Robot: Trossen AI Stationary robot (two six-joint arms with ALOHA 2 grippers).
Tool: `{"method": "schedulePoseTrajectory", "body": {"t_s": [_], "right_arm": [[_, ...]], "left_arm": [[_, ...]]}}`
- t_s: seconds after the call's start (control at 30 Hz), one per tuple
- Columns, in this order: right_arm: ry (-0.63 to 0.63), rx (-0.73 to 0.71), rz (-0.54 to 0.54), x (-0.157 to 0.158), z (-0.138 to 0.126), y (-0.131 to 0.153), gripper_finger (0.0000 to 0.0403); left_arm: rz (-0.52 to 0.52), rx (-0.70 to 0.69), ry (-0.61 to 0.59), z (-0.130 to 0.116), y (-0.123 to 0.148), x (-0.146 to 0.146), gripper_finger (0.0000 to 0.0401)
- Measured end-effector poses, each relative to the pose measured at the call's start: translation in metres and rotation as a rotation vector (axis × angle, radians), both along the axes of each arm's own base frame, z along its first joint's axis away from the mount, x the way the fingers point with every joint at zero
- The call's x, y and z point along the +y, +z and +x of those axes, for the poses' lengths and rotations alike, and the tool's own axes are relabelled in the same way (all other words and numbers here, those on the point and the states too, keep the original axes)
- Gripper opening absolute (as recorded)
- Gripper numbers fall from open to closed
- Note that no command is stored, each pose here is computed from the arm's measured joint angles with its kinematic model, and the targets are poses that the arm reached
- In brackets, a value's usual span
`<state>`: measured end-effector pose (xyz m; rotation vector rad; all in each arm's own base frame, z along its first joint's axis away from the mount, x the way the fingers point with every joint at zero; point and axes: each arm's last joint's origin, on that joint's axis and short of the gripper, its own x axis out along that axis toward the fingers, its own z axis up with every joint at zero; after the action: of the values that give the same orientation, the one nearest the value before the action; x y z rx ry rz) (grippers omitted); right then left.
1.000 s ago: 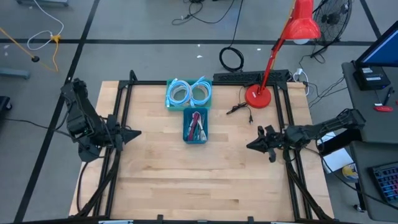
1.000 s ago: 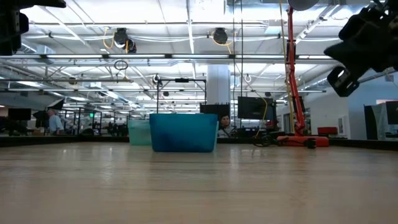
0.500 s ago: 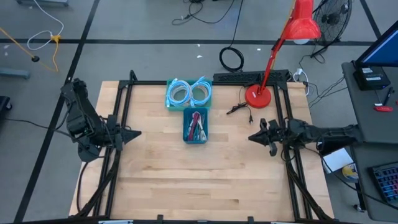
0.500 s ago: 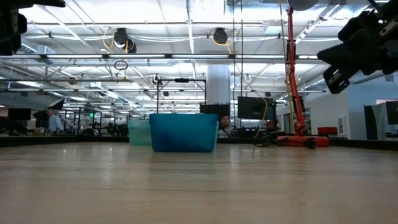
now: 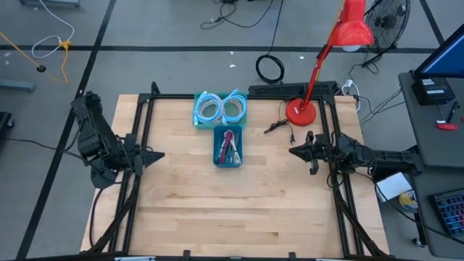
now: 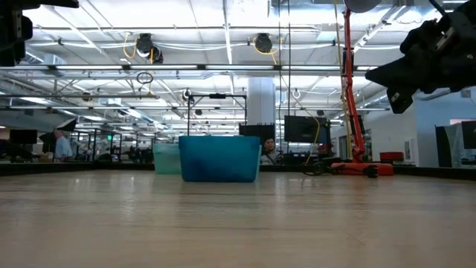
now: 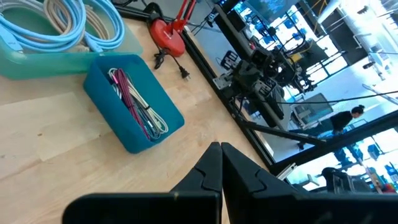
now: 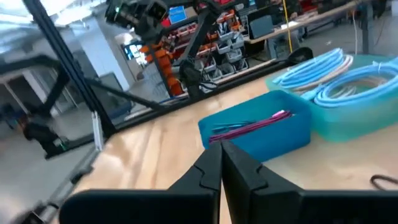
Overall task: Pick & Place USB Port
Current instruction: Return to Home Position
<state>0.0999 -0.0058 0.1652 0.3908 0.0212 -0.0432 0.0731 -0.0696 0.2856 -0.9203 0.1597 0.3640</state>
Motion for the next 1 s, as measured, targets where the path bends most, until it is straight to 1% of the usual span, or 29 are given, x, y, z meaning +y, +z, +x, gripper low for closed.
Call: {"method": "schedulePoseTrajectory", "body": {"t_s": [0.13,0.3,0.37,0.47,0.6,0.7,0.77,0.87,0.93,1.0], "right_arm": [[0.001,0.009,-0.085,0.0,0.001,0.0,0.0],[0.002,0.007,-0.095,0.0,0.001,0.0,0.0],[0.002,0.007,-0.095,0.0,0.001,0.0,0.0],[0.002,0.006,-0.095,0.0,0.001,0.0,0.0],[0.002,0.005,-0.095,0.0,0.001,0.0,0.0],[0.002,0.005,-0.095,0.0,0.001,0.0,0.0],[0.002,0.005,-0.095,0.0,0.001,0.0,0.0],[0.002,0.005,-0.095,0.0,0.001,0.0,0.0],[0.002,0.004,-0.095,0.0,0.001,0.0,0.0],[0.002,0.004,-0.095,0.0,0.001,0.0,0.0]], "left_arm": [[0.006,0.002,-0.002,0.0,0.0,0.0,0.0],[0.008,0.002,-0.002,0.0,0.0,0.0,0.0002],[0.024,0.006,-0.007,0.0,0.0,0.0,0.0001],[0.09,0.02,-0.023,0.0,0.0,0.0,0.0001],[0.226,0.041,-0.02,-0.001,-0.001,0.003,0.0001],[0.257,0.04,0.029,-0.006,-0.005,0.012,0.0001],[0.276,0.023,0.067,-0.011,-0.007,0.019,0.0001],[0.297,-0.044,0.105,-0.021,-0.008,0.032,0.0],[0.313,-0.11,0.101,-0.027,-0.006,0.039,0.0],[0.328,-0.152,0.062,-0.032,-0.005,0.044,0.0]]}}
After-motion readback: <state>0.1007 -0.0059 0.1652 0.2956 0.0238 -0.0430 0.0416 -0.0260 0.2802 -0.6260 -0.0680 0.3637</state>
